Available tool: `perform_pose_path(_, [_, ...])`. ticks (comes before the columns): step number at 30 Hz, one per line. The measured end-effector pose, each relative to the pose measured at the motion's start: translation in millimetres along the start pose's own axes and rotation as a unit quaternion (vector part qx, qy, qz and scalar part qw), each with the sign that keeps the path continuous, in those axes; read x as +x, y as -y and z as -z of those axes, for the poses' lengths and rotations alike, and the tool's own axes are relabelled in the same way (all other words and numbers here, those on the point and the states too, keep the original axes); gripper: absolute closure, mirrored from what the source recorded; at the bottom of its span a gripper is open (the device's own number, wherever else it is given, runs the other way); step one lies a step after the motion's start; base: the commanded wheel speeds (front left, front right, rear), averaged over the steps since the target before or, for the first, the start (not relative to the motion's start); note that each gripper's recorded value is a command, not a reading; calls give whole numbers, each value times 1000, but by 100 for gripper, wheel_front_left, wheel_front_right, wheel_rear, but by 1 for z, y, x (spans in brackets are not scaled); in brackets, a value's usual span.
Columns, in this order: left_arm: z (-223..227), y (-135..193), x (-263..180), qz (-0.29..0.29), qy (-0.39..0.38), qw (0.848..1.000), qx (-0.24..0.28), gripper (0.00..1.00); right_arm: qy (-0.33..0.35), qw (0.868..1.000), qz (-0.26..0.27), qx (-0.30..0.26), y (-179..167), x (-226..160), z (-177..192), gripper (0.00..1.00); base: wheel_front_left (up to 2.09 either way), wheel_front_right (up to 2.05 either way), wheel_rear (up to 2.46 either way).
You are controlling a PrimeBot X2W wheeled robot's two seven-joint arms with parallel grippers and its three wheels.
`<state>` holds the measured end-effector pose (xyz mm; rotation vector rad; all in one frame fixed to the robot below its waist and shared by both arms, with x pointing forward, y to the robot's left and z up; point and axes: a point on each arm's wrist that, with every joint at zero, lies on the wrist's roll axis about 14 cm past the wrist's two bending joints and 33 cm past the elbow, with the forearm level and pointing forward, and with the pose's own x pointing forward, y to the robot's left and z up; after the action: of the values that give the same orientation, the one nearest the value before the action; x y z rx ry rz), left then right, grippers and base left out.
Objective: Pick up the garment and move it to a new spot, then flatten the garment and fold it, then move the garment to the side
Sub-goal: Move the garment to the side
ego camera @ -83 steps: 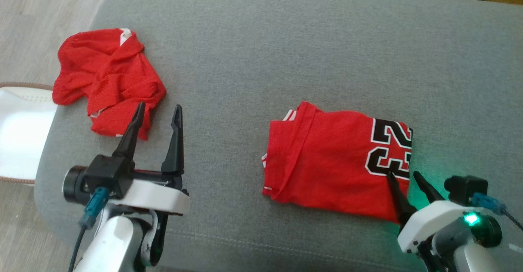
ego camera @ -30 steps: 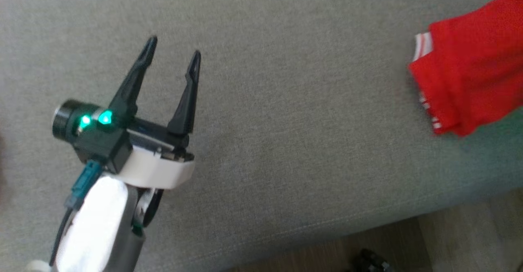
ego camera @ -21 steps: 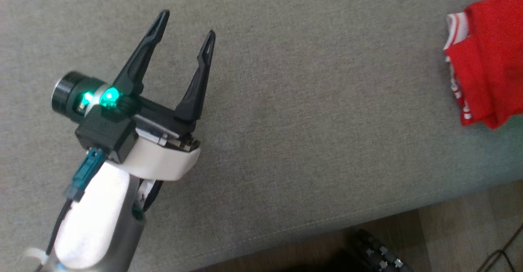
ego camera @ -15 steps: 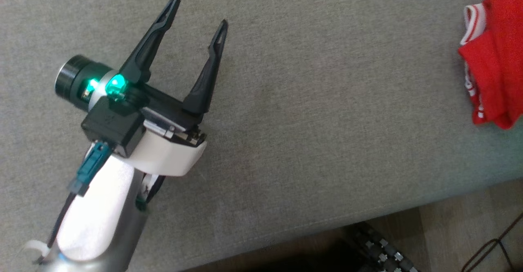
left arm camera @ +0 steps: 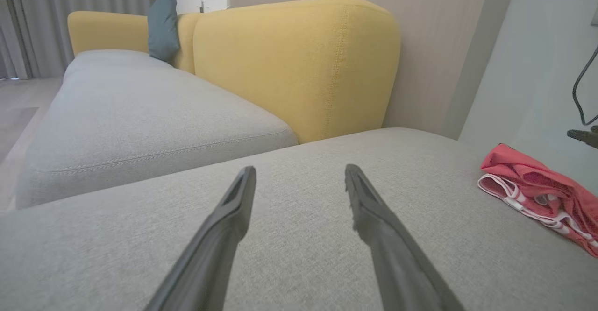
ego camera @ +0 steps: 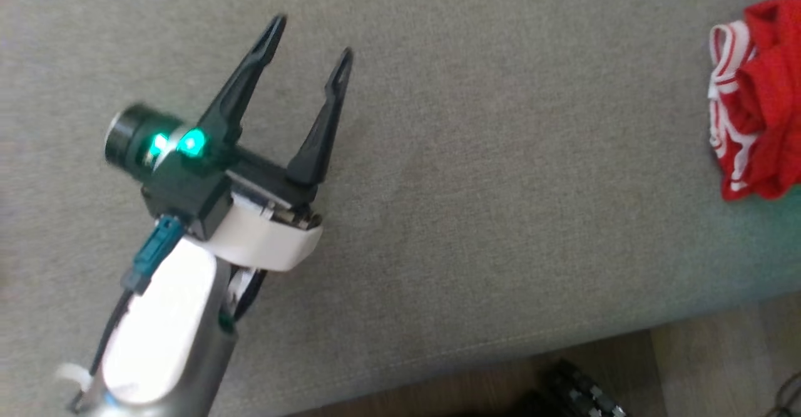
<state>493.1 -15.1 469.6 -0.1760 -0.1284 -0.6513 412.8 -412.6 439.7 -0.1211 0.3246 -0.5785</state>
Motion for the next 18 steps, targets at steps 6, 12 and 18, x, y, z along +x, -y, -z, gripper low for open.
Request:
perform_pose_path(6, [-9, -7, -32, -49, -24, 998, 6, 0, 46, 995, -89, 12, -50, -43, -11, 0, 0, 0, 0])
perform_pose_path(12, [-35, -23, -63, -113, -19, 993, 26, 0, 74, 979, -183, 43, -106, -82, -22, 0, 0, 0, 0])
perform_pose_path(18, [-51, -40, -110, -181, -28, 982, 40, 0, 110, 957, -260, 70, -148, -117, -47, 0, 0, 0, 0])
